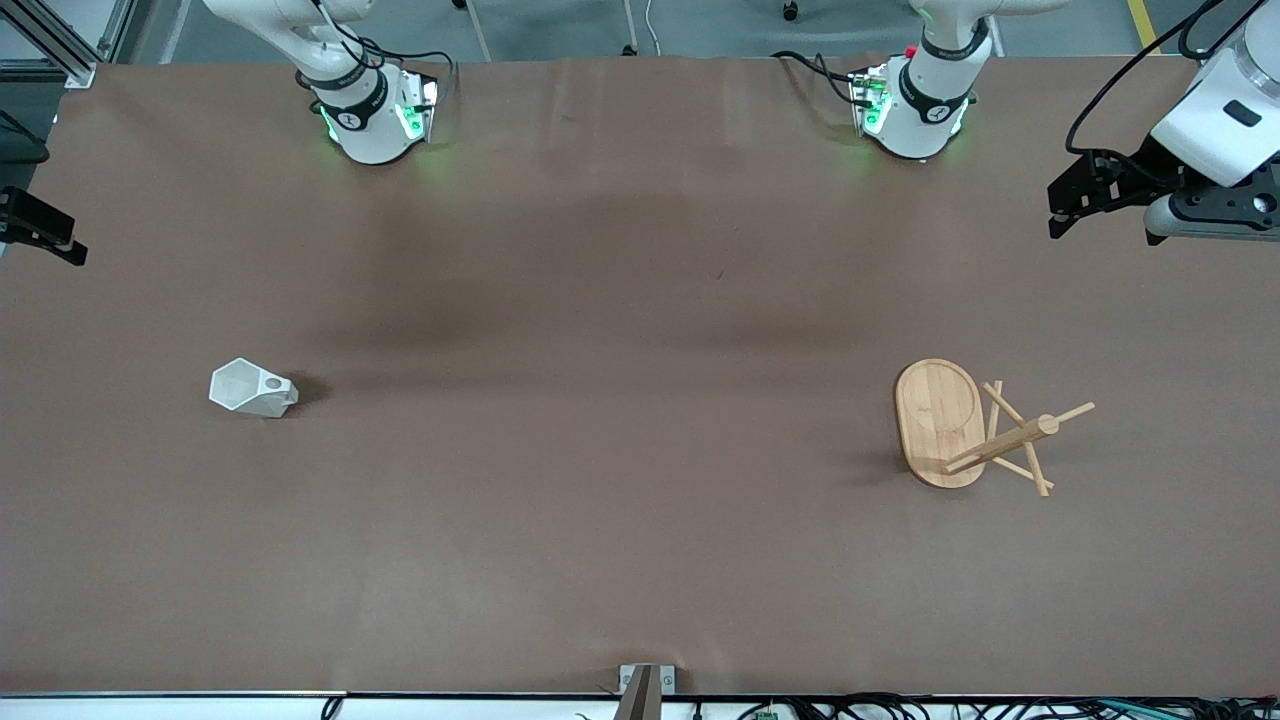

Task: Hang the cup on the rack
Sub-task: 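Move the right gripper toward the white faceted cup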

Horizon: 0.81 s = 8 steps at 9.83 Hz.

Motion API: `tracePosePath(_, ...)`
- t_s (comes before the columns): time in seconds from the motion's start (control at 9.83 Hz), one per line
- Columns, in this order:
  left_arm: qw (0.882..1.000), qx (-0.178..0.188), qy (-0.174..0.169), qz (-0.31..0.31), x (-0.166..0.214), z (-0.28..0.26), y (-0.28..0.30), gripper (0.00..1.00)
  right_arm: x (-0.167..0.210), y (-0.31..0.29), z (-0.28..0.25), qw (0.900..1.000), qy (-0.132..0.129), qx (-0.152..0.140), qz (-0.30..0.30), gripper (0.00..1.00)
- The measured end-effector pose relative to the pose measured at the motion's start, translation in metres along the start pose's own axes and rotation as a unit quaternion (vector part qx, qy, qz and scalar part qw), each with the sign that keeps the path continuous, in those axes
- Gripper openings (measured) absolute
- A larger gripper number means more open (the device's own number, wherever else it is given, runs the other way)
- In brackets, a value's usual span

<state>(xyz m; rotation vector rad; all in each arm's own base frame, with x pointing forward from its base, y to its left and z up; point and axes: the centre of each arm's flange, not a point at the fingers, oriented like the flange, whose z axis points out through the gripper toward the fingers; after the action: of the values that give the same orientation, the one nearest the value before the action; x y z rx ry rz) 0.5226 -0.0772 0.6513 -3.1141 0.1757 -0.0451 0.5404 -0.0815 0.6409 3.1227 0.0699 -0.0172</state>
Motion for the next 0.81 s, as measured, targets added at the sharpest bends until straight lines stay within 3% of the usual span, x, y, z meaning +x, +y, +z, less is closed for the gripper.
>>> tracePosePath(0.81, 1.0, -0.001, 0.001, -0.004, 0.0002, -0.0005, -0.0041, 1.0, 0.0066, 0.0046, 0.0056, 1.0, 0.006, -0.002, 0.004, 0.97)
